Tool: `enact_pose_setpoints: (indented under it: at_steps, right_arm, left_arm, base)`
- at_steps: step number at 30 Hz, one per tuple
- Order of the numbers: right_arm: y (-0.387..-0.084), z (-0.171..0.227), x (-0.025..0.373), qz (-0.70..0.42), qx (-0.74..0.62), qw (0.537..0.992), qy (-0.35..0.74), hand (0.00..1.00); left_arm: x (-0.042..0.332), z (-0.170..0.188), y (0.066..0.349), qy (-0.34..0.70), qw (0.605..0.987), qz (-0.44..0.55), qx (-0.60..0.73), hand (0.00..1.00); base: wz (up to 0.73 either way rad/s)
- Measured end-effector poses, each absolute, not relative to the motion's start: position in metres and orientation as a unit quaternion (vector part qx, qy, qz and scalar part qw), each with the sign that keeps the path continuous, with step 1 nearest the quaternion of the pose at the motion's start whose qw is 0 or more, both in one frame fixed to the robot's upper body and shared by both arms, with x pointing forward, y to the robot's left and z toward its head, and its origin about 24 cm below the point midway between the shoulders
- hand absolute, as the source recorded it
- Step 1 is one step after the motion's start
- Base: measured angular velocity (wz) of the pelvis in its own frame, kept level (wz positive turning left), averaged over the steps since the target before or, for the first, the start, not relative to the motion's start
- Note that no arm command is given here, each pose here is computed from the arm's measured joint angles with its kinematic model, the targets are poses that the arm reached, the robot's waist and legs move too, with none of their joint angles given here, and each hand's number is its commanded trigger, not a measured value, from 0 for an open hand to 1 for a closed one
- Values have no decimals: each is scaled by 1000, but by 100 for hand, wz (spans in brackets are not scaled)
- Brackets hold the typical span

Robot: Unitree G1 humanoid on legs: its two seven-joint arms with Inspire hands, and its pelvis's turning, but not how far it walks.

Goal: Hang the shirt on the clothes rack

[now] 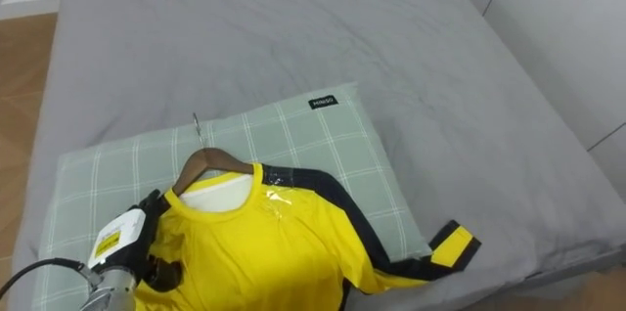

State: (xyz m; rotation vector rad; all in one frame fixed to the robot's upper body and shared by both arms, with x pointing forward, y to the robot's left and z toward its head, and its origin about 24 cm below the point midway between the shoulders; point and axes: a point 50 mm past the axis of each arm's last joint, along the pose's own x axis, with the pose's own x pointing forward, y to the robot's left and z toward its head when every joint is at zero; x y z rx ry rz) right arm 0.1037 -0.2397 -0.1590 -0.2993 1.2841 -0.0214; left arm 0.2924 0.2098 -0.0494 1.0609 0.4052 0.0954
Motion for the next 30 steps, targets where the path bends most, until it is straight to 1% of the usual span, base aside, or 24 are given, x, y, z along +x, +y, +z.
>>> enact_pose_setpoints:
  at_steps: [8,30]
  right_arm:
    - [-240,-159,104,-12,-139,790,597,0]
    - [-241,-159,103,-15,-146,789,597,0]
  left_arm:
    - [302,-37,218,173,848,59,497,0]
    - [305,-34,220,172,847,56,499,0]
  base:
    - [-2]
    - [-1]
